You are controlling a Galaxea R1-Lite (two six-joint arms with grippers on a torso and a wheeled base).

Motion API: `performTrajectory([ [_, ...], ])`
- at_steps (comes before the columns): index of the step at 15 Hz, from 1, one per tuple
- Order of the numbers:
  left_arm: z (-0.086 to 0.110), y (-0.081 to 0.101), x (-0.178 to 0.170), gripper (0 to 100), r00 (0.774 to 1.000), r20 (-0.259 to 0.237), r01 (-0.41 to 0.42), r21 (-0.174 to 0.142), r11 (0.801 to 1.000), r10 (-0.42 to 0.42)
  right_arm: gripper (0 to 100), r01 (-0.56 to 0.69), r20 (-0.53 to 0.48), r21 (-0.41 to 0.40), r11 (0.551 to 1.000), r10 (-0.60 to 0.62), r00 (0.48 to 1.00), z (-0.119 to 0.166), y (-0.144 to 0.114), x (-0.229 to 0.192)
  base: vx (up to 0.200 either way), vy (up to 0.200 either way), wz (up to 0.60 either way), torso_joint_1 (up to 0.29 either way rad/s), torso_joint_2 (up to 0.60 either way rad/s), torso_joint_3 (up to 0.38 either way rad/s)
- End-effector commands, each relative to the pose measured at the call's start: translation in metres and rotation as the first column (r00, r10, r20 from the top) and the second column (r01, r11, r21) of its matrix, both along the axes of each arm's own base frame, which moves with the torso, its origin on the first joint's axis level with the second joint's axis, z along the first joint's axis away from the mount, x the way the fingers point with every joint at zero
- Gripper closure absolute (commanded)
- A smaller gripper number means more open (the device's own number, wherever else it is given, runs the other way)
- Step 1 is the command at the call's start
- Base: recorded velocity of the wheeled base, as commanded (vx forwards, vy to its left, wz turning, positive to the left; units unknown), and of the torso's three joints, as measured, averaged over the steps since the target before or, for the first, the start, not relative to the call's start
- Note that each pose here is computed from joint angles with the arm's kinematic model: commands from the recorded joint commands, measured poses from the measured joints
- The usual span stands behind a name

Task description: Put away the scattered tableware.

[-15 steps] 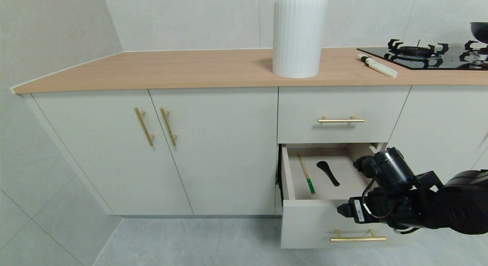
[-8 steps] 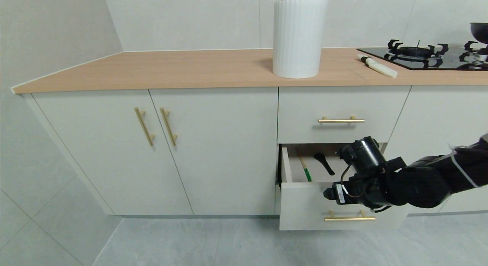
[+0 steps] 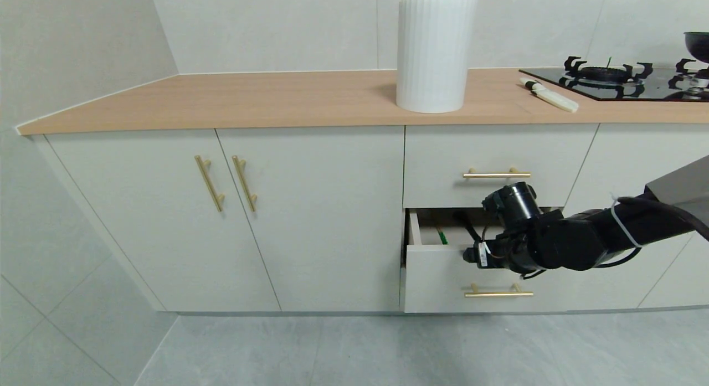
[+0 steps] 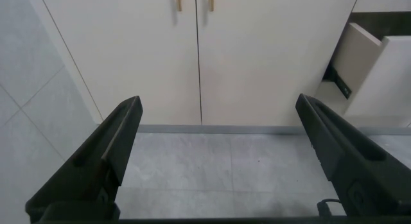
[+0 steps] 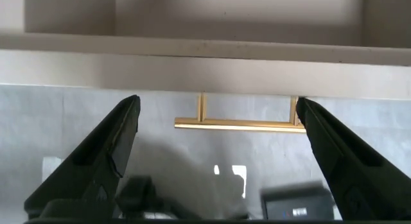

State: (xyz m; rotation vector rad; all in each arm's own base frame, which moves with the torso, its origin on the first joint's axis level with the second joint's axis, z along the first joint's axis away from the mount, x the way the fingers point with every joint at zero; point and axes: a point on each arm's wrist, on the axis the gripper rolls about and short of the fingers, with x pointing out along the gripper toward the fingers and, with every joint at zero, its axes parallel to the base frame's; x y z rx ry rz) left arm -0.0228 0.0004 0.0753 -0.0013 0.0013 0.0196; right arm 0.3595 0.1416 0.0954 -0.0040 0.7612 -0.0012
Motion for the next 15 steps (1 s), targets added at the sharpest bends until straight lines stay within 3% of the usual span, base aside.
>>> performTrajectory([
  [1, 0.0, 0.0, 0.0, 0, 1.0, 0.0, 0.0, 0.0, 1.0, 0.0, 0, 0.022, 0.002, 0.005, 1.0, -0.022, 1.0, -0.004, -0.005, 0.011, 0.0, 0.0, 0.0, 0.0, 0.0, 0.0],
  [4, 0.0, 0.0, 0.0, 0, 1.0, 0.0, 0.0, 0.0, 1.0, 0.0, 0, 0.054, -0.005, 0.0, 0.999, -0.054, 0.999, -0.009, -0.014, 0.016, 0.0, 0.0, 0.0, 0.0, 0.0, 0.0],
  [15, 0.0, 0.0, 0.0, 0, 1.0, 0.0, 0.0, 0.0, 1.0, 0.0, 0, 0.073, 0.205, 0.071, 0.995, -0.086, 0.975, -0.045, -0.021, 0.042, 0.0, 0.0, 0.0, 0.0, 0.0, 0.0],
])
